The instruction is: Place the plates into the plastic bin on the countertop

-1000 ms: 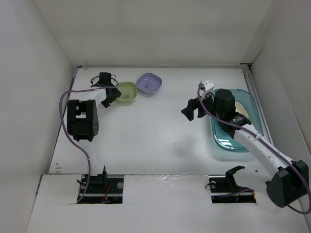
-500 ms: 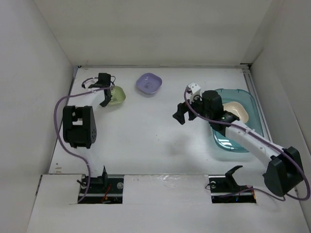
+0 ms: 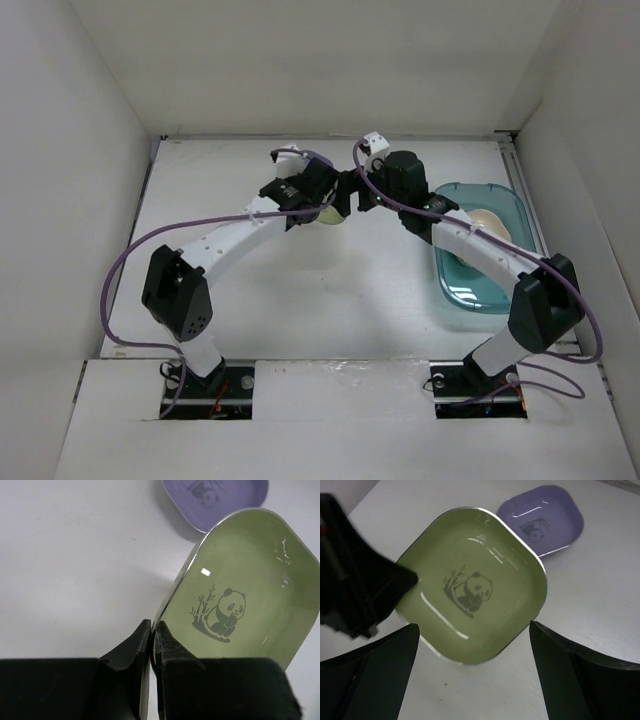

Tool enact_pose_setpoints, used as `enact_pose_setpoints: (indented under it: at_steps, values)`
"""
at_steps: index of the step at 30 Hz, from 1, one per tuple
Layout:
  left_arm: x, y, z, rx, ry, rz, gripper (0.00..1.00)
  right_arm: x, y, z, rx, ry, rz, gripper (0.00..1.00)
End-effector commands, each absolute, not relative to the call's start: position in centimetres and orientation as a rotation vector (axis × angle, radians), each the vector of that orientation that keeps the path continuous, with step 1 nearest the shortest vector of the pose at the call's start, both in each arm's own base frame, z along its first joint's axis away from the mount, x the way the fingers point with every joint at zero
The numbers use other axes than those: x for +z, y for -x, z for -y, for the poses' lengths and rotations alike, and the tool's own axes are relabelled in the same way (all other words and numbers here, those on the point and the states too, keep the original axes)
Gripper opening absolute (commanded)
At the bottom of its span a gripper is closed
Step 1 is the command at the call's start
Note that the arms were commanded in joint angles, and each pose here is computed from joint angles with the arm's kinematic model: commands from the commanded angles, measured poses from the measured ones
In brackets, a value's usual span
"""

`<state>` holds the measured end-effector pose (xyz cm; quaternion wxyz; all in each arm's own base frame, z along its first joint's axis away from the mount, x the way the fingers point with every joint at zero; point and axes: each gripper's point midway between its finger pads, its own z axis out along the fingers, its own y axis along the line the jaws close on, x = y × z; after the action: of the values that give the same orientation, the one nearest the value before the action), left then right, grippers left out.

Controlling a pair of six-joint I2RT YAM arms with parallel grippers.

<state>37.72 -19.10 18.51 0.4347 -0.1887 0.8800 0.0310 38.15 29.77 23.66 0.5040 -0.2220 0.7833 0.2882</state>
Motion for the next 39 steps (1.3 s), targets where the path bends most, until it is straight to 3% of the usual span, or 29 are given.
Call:
enact_pose_setpoints:
  at_steps: [1,12,15,16,17,18,19,21,22,24,25,26,32,39]
  values:
    - [22.3,-36.8,19.8,0.089,0.495,-2.107,0.00,25.4,-41.0,-27.8,0.624,0.365,-1.862,0.95]
    - [26.7,-34.8,23.0,-0.032,0.504,-2.015,0.00,20.2,-41.4,-24.4,0.540,0.201,-1.990,0.93]
    - [27.2,-34.5,22.8,-0.053,0.519,-1.983,0.00,18.1,-40.6,-23.0,0.541,0.154,-2.044,0.84]
    - [27.6,-34.5,22.8,-0.069,0.518,-1.970,0.00,18.3,-41.0,-22.7,0.560,0.136,-2.025,0.64]
    - [27.0,-34.3,23.2,-0.091,0.492,-1.991,0.00,18.2,-40.8,-23.1,0.590,0.142,-2.020,0.52]
    - [26.7,-34.5,23.6,-0.089,0.434,-2.003,0.00,18.1,-40.6,-23.3,0.635,0.164,-2.018,0.24]
    - [27.5,-34.8,24.4,-0.153,0.434,-1.976,0.00,18.0,-40.6,-23.1,0.656,0.150,-2.022,0.05]
    - [27.4,-34.9,25.2,-0.198,0.405,-1.981,0.00,18.7,-40.4,-23.4,0.706,0.162,-2.006,0.00]
    - [27.4,-35.1,25.7,-0.216,0.382,-1.973,0.06,18.7,-40.7,-22.9,0.699,0.150,-2.006,0.00]
    - [27.7,-35.2,26.4,-0.254,0.368,-1.974,0.35,20.0,-40.4,-21.8,0.698,0.123,-1.975,0.00]
    - [27.9,-35.4,26.5,-0.255,0.356,-1.966,0.56,20.4,-40.7,-20.3,0.678,0.090,-1.963,0.00]
    - [28.1,-35.4,26.9,-0.280,0.354,-1.963,0.99,20.2,-40.6,-19.1,0.655,0.063,-1.962,0.00]
    - [27.8,-39.3,23.8,-0.256,0.446,-1.998,1.00,21.0,-38.2,-6.6,0.384,-0.304,-1.958,0.00]
    - [25.0,-43.2,19.3,-0.154,0.524,-2.002,1.00,21.7,-30.9,6.1,-0.027,-0.802,-1.839,0.00]
